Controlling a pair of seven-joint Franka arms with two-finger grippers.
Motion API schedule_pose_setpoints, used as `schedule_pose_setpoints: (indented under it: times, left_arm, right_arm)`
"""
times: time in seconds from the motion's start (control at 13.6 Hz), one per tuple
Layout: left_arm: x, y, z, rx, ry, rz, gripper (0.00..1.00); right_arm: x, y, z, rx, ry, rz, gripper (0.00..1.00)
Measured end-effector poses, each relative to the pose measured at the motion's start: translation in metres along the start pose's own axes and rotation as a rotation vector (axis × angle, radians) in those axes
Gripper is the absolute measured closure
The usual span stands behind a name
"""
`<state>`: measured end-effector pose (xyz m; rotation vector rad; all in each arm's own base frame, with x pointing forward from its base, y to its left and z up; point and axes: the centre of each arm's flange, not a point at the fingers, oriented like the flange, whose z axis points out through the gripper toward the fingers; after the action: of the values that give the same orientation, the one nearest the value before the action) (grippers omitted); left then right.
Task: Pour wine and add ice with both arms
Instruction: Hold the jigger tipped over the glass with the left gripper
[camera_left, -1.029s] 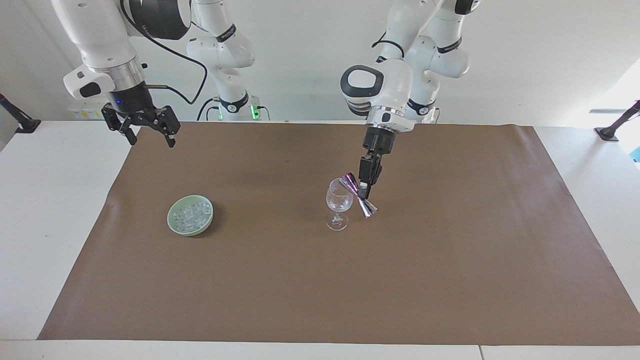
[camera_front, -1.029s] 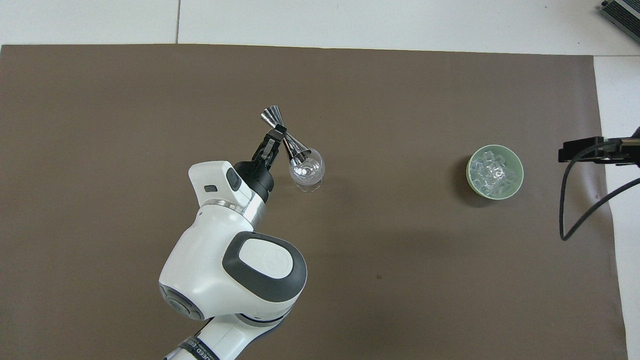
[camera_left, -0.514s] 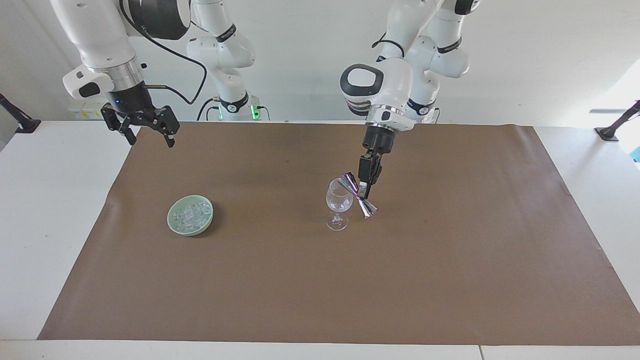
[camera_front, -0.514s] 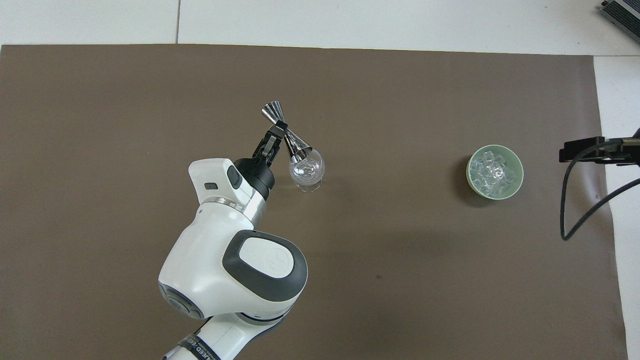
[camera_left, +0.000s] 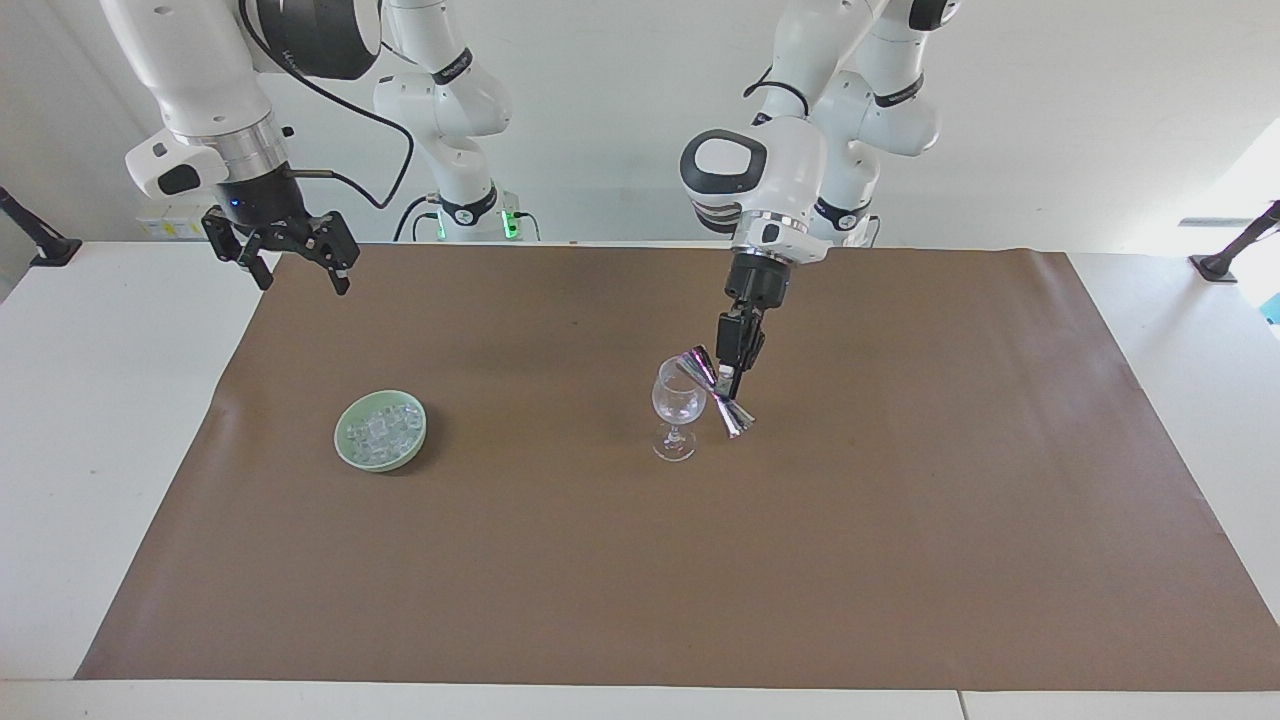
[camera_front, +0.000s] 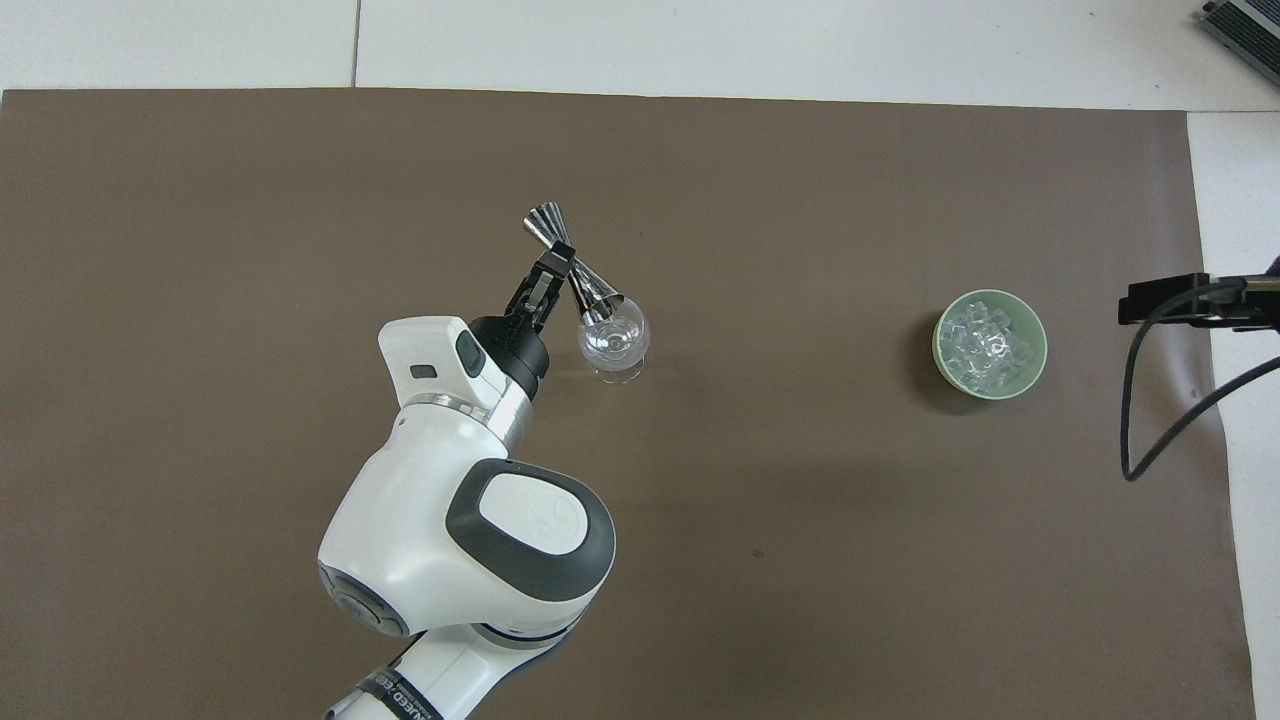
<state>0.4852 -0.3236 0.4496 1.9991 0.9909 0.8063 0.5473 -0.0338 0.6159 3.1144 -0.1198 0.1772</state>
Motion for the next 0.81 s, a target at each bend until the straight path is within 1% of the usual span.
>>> schedule_pose_setpoints:
  times: [0.81]
  left_arm:
    - [-0.0002, -0.0014, 0.0002, 0.004, 0.0, -0.012, 0.82]
  right_arm:
    - [-0.0002, 0.0004, 0.0009, 0.0, -0.002, 0.001, 0.0]
